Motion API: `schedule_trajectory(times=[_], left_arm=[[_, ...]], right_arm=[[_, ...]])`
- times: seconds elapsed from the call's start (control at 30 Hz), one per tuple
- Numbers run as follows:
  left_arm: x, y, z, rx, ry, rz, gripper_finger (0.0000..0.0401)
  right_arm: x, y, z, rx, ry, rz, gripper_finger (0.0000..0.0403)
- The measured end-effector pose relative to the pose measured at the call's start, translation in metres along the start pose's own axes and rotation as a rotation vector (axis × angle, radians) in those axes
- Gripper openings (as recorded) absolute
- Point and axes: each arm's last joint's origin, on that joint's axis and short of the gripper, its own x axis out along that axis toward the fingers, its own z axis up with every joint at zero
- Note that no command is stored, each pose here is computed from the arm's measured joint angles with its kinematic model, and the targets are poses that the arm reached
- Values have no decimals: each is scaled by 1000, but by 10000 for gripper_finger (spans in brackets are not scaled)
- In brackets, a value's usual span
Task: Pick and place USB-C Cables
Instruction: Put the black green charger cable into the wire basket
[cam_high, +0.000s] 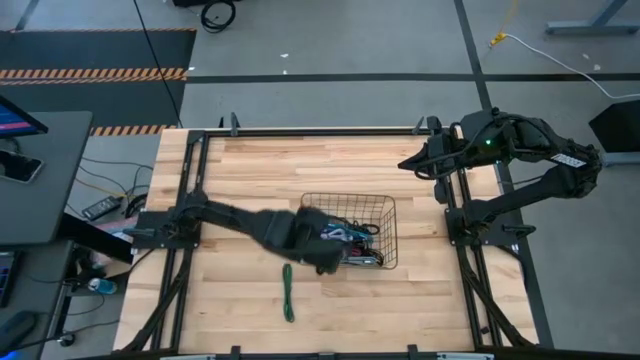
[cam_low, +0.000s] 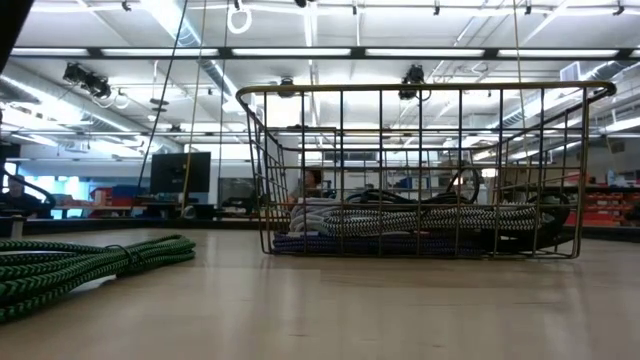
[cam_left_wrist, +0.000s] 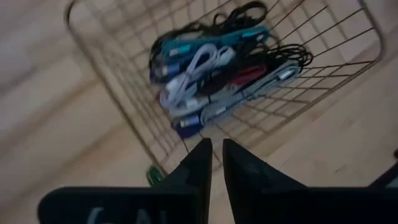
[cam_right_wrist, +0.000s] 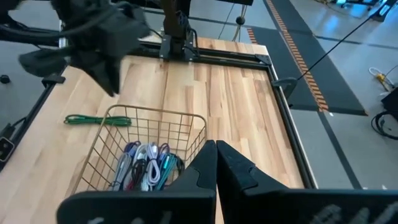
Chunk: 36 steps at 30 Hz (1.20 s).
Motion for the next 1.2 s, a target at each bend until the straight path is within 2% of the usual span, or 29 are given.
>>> schedule_trajectory(times=[0.3,0.43,0.57,0.63,0.77,0.93,1.1,1.2], left_arm=[[-17,-10,-59,-355,-24,10,45],[-6,-9,-85,-479,-11,66,44],[10,-6,-109,-559,64,157,37],[21,-7,-118,-581,105,176,35],[41,-12,-125,-600,134,131,40],[66,-19,-127,-567,169,48,73],[84,-12,-134,-543,345,126,124],[90,-7,-140,-556,402,175,153]], right_arm=[[0,0,1,-45,-9,-2,4],[0,0,1,-55,-14,-3,4],[0,0,2,-84,-16,-4,4],[0,0,2,-104,-16,-4,4],[0,-1,2,-107,-15,-9,4],[0,-1,2,-108,-15,-9,4],[0,-1,1,-111,-14,-8,4],[0,-1,1,-118,-7,-7,4]])
